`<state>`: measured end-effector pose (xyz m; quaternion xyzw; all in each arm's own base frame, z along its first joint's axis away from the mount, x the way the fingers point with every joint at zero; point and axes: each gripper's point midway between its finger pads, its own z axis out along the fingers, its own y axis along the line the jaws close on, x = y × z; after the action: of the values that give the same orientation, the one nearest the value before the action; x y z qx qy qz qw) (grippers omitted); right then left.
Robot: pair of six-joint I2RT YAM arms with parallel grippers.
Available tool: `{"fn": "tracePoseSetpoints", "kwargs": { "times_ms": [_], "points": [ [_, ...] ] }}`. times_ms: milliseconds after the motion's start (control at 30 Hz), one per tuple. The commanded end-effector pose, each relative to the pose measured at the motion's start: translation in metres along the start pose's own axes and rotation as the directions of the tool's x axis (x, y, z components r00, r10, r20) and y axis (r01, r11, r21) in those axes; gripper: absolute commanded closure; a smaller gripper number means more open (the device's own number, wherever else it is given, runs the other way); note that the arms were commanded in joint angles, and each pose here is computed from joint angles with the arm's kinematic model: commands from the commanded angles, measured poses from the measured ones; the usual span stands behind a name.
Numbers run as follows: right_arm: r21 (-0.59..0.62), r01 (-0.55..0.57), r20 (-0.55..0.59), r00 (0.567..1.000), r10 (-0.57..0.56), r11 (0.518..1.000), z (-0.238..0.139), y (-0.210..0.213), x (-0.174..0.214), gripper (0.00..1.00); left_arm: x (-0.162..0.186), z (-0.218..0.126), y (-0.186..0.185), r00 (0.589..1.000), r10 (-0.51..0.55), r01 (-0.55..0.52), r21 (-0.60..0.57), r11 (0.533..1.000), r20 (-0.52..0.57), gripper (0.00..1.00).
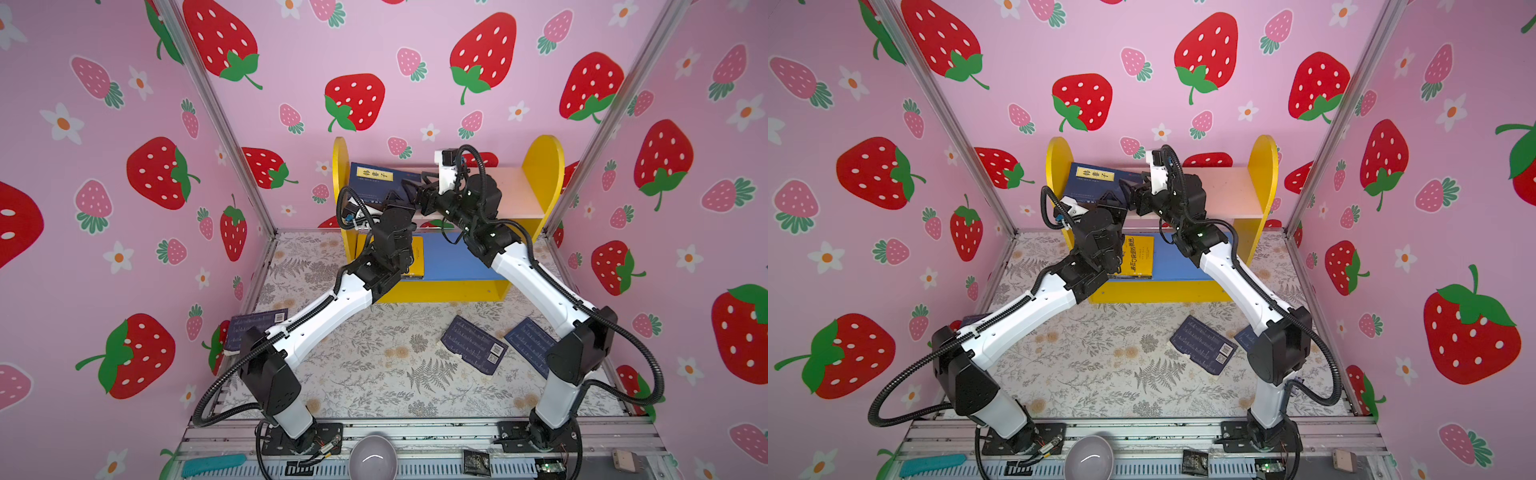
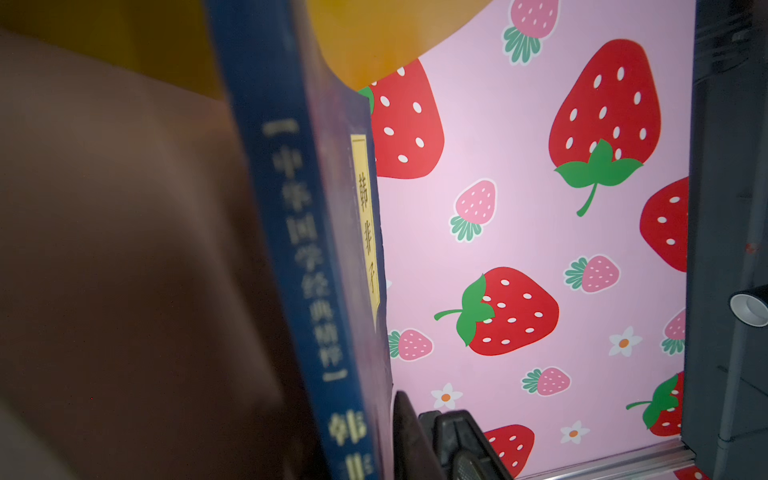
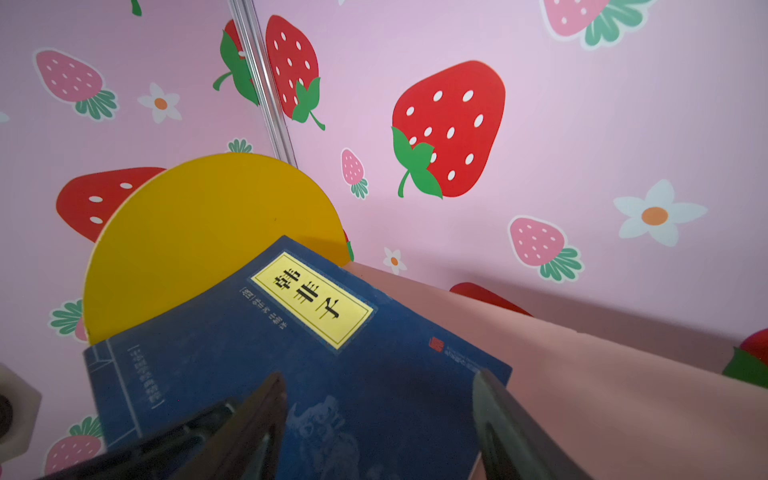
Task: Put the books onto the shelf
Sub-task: 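Lower the navy-blue book flat onto the pink upper shelf with both grippers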
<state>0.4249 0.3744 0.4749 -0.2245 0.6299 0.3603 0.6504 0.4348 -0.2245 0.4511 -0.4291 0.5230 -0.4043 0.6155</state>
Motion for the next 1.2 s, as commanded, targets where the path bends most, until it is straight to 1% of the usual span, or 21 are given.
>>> {"fn": "tracePoseSetpoints", "kwargs": {
  "times_ms": [0, 133, 467, 633, 800, 933, 1033, 1167],
  "points": [
    [0.007, 0.015, 0.009, 1.000, -0.015, 1.000, 0.000, 0.002, -0.008, 0.28, -0.013, -0.006, -0.006, 0.999, -0.040, 0.040, 0.016, 0.999, 0.024, 0.79],
    [-0.017, 0.011, 0.008, 1.000, -0.011, 1.000, 0.000, 0.008, -0.008, 0.28, -0.013, -0.009, -0.006, 0.999, -0.039, 0.039, 0.026, 0.999, 0.007, 0.79],
    [-0.011, 0.009, 0.006, 1.000, -0.009, 1.000, -0.002, 0.009, -0.008, 0.29, -0.009, -0.012, 0.002, 0.999, -0.049, 0.050, 0.019, 0.999, -0.022, 0.75],
    [-0.004, 0.006, 0.004, 1.000, -0.006, 1.000, -0.001, 0.008, -0.006, 0.29, -0.006, -0.014, 0.005, 0.998, -0.046, 0.046, 0.015, 0.999, -0.042, 0.57],
    [0.006, -0.001, -0.016, 1.000, 0.001, 1.000, 0.003, 0.004, 0.003, 0.30, -0.011, -0.019, 0.008, 0.998, -0.046, 0.047, 0.016, 0.999, -0.046, 0.51],
    [0.007, -0.001, -0.019, 1.000, 0.001, 1.000, 0.004, 0.005, 0.006, 0.30, -0.014, -0.022, 0.013, 0.999, -0.028, 0.028, -0.006, 1.000, -0.041, 0.36],
    [0.030, 0.004, -0.043, 0.999, -0.003, 1.000, 0.008, 0.000, 0.016, 0.31, -0.016, -0.025, 0.015, 0.998, -0.010, 0.009, -0.014, 1.000, -0.054, 0.28],
    [0.054, 0.023, -0.094, 0.995, -0.018, 0.998, 0.015, -0.006, 0.036, 0.35, -0.015, -0.026, 0.017, 0.997, 0.025, -0.027, -0.027, 0.999, -0.078, 0.24]
  ]
}}
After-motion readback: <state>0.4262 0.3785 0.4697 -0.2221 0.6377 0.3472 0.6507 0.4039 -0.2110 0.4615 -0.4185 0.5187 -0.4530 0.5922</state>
